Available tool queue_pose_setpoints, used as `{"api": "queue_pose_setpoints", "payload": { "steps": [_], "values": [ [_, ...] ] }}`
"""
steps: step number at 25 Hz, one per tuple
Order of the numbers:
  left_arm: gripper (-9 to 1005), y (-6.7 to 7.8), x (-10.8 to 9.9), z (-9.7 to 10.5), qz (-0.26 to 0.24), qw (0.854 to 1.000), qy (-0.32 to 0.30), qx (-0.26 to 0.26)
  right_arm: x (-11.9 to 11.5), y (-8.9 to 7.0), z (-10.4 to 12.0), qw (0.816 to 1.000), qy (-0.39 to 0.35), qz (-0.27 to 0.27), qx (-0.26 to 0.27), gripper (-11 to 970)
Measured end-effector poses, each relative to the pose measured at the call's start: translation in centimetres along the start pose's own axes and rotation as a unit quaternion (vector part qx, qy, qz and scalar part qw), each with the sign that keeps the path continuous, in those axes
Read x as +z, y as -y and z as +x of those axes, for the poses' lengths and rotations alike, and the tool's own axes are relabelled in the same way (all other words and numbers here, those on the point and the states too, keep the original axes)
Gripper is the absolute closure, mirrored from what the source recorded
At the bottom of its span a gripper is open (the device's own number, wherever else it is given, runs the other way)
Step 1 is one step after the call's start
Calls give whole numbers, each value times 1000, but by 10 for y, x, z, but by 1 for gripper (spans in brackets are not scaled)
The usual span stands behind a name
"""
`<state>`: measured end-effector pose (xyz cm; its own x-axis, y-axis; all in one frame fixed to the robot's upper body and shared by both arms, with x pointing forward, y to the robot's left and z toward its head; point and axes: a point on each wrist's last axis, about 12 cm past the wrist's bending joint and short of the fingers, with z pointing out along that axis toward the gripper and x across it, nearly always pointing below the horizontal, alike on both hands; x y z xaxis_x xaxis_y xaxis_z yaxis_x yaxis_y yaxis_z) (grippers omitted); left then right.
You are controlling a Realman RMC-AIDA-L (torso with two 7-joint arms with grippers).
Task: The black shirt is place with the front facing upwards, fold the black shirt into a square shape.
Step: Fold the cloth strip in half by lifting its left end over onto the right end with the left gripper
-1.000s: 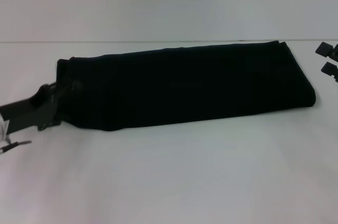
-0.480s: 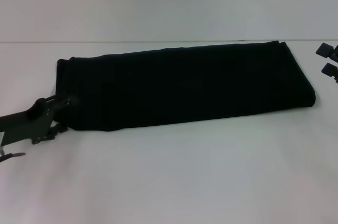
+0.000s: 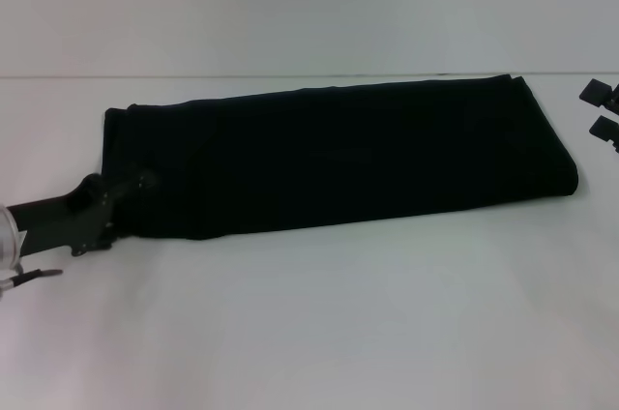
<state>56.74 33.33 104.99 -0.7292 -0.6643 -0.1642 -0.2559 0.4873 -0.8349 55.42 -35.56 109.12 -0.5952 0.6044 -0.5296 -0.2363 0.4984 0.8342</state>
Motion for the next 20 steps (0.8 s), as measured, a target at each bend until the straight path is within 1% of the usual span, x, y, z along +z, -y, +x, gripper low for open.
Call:
{"api": "queue_pose_setpoints", "payload": {
  "steps": [4, 8, 9, 11, 15, 18, 20],
  "values": [
    [90, 7, 4, -3, 10, 1000, 10, 21, 0, 0, 0, 1000, 0, -2, 0, 17],
    [91, 14, -1, -3, 59, 997, 21, 34, -1, -1, 0, 1000, 0, -4, 1, 17],
    [92, 13, -5, -2, 70, 997, 22, 30, -2, -1, 0, 1000, 2, -6, 3, 17],
    [93, 6, -13, -1, 73, 997, 23, 19, -3, 0, 0, 1000, 4, -5, 3, 17],
    [94, -9, -20, 2, 46, 999, 17, -7, -4, 0, 0, 1000, 7, -4, 5, 17],
    [95, -13, -19, 4, 29, 999, 9, -11, -4, 1, 0, 1000, 7, -3, 5, 17],
    [96, -12, -17, 3, 21, 1000, 5, -8, -3, 0, 0, 1000, 6, -3, 4, 17]
  ]
}}
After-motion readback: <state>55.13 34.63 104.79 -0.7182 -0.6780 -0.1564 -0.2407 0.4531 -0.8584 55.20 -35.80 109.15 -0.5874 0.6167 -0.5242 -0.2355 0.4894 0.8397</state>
